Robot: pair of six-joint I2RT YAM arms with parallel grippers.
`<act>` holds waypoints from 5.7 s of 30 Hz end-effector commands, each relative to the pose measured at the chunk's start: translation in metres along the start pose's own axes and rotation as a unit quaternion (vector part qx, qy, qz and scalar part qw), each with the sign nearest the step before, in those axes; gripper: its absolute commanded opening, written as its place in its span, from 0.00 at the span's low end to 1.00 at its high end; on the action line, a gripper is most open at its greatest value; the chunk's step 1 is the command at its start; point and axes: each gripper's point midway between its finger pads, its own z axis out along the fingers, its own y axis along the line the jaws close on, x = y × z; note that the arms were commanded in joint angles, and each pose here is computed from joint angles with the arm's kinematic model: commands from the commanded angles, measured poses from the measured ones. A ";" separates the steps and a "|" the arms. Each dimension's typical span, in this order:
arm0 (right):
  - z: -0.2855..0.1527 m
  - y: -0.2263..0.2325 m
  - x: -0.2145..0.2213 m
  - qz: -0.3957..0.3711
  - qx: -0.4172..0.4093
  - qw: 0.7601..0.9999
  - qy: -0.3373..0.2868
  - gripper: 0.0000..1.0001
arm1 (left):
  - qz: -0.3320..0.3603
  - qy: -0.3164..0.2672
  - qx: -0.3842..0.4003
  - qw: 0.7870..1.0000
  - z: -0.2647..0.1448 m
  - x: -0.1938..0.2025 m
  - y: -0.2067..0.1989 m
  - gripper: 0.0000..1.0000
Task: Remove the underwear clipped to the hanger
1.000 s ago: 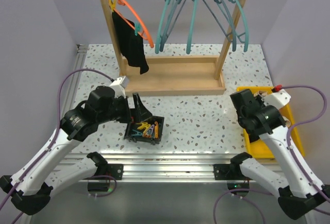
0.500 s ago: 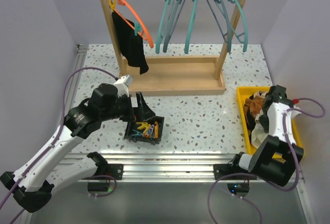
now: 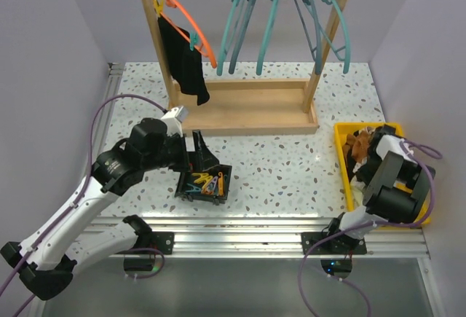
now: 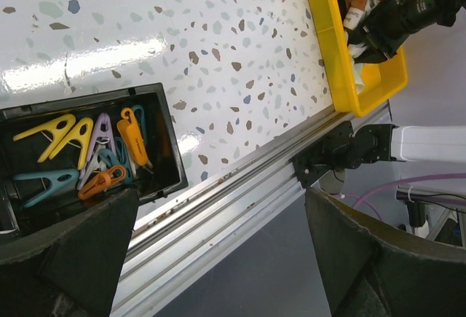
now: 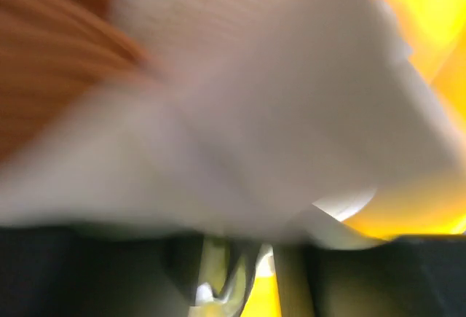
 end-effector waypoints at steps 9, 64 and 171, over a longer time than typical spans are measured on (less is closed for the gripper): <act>-0.123 0.027 -0.063 -0.017 -0.208 0.972 -0.105 0.87 | 0.017 -0.053 0.016 0.998 -0.016 -0.023 -0.012 1.00; -0.252 -0.039 0.201 -0.494 -0.551 0.672 0.028 0.98 | -0.013 -0.361 -0.191 0.913 -0.004 -0.300 -0.060 1.00; -0.287 -0.021 0.224 -0.441 -0.634 0.626 0.113 0.98 | 0.103 -0.248 -0.019 0.963 -0.133 -0.060 0.004 0.00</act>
